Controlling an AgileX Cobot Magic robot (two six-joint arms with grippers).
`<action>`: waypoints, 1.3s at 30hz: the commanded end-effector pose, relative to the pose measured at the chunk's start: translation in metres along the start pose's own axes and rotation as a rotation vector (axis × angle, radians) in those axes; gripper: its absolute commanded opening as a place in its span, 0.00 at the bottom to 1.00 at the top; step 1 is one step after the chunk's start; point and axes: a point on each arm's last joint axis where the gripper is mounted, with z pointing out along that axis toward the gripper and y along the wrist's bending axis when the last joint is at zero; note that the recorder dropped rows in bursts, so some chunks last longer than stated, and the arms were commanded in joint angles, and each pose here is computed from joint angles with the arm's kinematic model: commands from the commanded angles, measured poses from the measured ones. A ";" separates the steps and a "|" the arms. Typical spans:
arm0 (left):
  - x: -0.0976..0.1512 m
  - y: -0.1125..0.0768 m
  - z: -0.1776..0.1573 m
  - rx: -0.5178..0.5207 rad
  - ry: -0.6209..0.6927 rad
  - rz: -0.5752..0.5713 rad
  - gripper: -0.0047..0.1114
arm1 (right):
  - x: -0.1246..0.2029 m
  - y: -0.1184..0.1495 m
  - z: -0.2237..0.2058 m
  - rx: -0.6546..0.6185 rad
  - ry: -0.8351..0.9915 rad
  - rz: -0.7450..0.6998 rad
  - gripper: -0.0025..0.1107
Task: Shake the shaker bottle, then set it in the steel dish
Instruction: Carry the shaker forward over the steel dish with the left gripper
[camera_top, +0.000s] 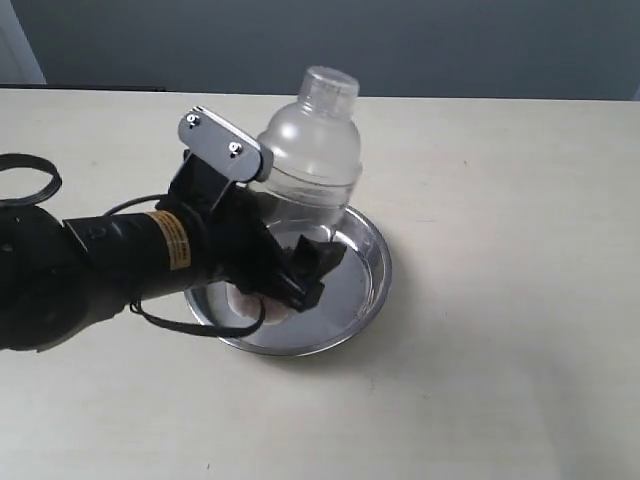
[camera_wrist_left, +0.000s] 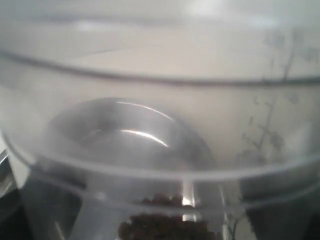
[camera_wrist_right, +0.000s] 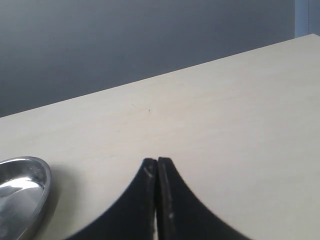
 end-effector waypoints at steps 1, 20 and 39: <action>-0.062 -0.009 -0.021 0.083 -0.365 -0.011 0.04 | -0.001 0.000 0.000 0.003 -0.015 -0.004 0.02; -0.058 -0.001 -0.019 0.051 -0.324 0.076 0.04 | -0.001 0.000 0.000 0.004 -0.015 -0.006 0.02; -0.049 0.009 -0.015 0.004 -0.264 0.014 0.04 | -0.001 0.000 0.000 0.002 -0.016 0.000 0.02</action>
